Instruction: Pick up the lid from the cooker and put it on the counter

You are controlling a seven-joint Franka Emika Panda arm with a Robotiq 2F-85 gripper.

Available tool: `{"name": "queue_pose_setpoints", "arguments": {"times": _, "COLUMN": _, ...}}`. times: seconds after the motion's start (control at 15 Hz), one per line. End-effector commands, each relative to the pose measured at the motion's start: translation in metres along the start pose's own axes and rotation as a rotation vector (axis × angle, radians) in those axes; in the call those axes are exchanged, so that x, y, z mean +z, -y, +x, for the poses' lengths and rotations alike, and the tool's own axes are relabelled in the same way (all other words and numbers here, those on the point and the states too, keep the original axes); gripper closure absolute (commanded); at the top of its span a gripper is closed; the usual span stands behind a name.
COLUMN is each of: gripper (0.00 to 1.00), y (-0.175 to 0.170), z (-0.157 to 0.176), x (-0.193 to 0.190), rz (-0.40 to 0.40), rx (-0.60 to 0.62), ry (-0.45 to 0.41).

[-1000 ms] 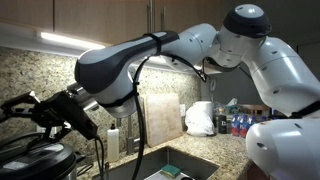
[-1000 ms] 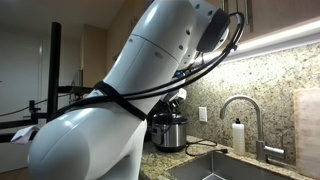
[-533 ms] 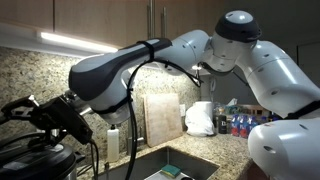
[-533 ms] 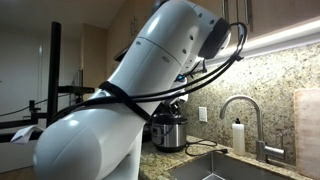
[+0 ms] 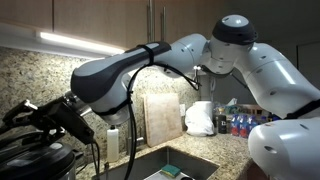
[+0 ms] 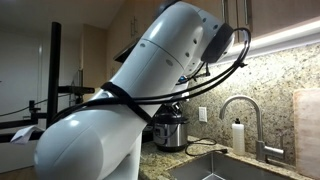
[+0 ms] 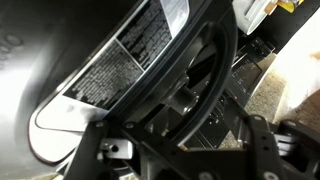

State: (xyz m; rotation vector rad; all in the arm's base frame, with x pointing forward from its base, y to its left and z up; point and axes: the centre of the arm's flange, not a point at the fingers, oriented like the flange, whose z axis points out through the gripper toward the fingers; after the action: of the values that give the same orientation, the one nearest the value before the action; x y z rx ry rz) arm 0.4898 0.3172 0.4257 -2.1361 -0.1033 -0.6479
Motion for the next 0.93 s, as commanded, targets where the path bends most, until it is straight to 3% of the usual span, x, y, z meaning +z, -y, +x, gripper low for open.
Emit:
{"name": "queue_pose_setpoints", "arguments": {"times": 0.0, "gripper": 0.67, "y": 0.025, "z": 0.001, "x": 0.009, "rz": 0.047, "rx": -0.047, "ry": 0.082}}
{"name": "queue_pose_setpoints", "arguments": {"times": 0.2, "gripper": 0.89, "y": 0.038, "z": 0.005, "x": 0.016, "rz": 0.034, "rx": -0.072, "ry": 0.14}}
{"name": "queue_pose_setpoints", "arguments": {"times": 0.27, "gripper": 0.91, "y": 0.038, "z": 0.008, "x": 0.016, "rz": 0.027, "rx": -0.069, "ry": 0.141}}
{"name": "queue_pose_setpoints", "arguments": {"times": 0.6, "gripper": 0.87, "y": 0.033, "z": 0.013, "x": 0.014, "rz": 0.036, "rx": -0.073, "ry": 0.168}}
{"name": "queue_pose_setpoints", "arguments": {"times": 0.67, "gripper": 0.7, "y": 0.015, "z": 0.009, "x": 0.009, "rz": 0.004, "rx": -0.019, "ry": 0.146}}
{"name": "queue_pose_setpoints", "arguments": {"times": 0.73, "gripper": 0.88, "y": 0.015, "z": 0.01, "x": 0.009, "rz": 0.004, "rx": -0.019, "ry": 0.148}}
{"name": "queue_pose_setpoints", "arguments": {"times": 0.87, "gripper": 0.87, "y": 0.012, "z": 0.011, "x": 0.01, "rz": 0.001, "rx": -0.006, "ry": 0.147}}
